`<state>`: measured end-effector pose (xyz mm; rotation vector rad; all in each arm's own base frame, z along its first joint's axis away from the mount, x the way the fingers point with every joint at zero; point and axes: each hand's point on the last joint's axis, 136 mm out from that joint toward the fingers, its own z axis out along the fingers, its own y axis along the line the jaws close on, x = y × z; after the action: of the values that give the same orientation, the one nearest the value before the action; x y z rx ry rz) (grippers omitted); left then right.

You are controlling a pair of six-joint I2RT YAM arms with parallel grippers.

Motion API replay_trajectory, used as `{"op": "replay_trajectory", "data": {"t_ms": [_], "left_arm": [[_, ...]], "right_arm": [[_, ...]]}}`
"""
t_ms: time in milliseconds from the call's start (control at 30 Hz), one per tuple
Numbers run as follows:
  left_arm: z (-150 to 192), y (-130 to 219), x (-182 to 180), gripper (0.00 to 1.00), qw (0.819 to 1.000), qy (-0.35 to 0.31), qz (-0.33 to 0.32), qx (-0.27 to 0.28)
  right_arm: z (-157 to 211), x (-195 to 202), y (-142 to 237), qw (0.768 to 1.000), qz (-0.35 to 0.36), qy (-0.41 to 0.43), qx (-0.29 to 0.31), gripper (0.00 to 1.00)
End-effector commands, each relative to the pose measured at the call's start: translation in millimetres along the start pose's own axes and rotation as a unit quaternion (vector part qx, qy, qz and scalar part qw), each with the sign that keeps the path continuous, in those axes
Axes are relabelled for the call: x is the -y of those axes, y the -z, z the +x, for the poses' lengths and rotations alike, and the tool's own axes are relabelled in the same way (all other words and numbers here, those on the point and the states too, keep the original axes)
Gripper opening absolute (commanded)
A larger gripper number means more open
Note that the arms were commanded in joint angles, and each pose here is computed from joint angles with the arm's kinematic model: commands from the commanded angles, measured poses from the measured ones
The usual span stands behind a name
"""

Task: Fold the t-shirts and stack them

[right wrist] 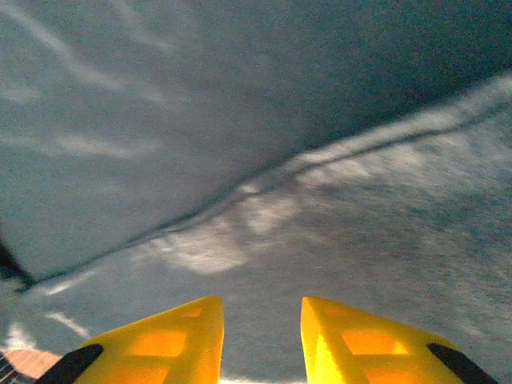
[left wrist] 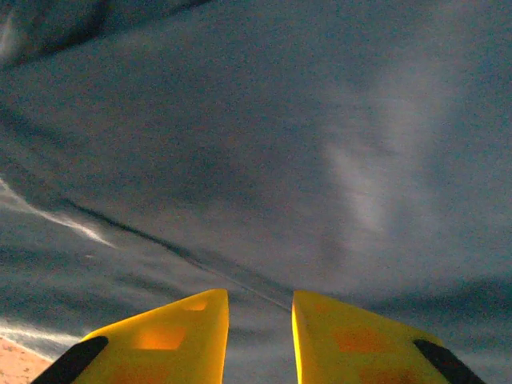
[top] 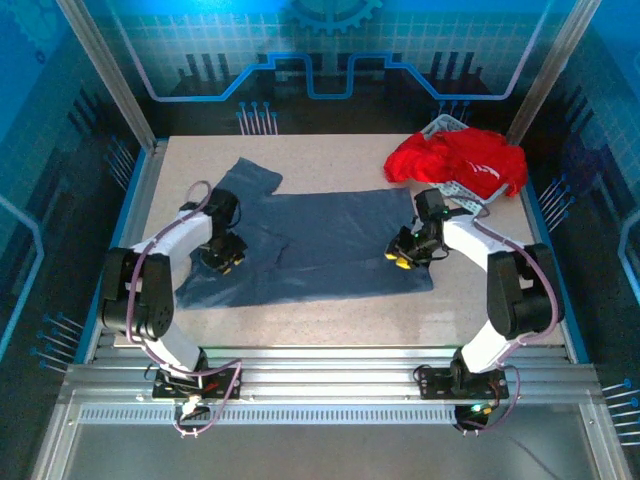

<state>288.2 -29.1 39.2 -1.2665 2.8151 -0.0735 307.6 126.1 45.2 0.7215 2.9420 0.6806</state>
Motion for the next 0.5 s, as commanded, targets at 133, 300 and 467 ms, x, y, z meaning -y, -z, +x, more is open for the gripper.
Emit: {"op": "replay_trajectory", "data": {"t_ms": [133,300,467], "left_arm": [[21.3,-38.4,-17.9,0.28,0.99,0.123,-0.025,-0.069],[31.2,-39.2,-51.7,0.28,0.984,0.156,-0.066,-0.054],[35.3,-32.2,-74.7,0.28,0.98,0.175,-0.079,-0.05]], "right_arm": [[27.5,53.7,-23.4,0.987,0.127,-0.064,-0.07,0.31],[62.4,69.4,-21.7,0.975,0.181,-0.063,-0.11,0.33],[101.3,71.2,-23.0,0.968,0.196,-0.055,-0.144,0.34]]}}
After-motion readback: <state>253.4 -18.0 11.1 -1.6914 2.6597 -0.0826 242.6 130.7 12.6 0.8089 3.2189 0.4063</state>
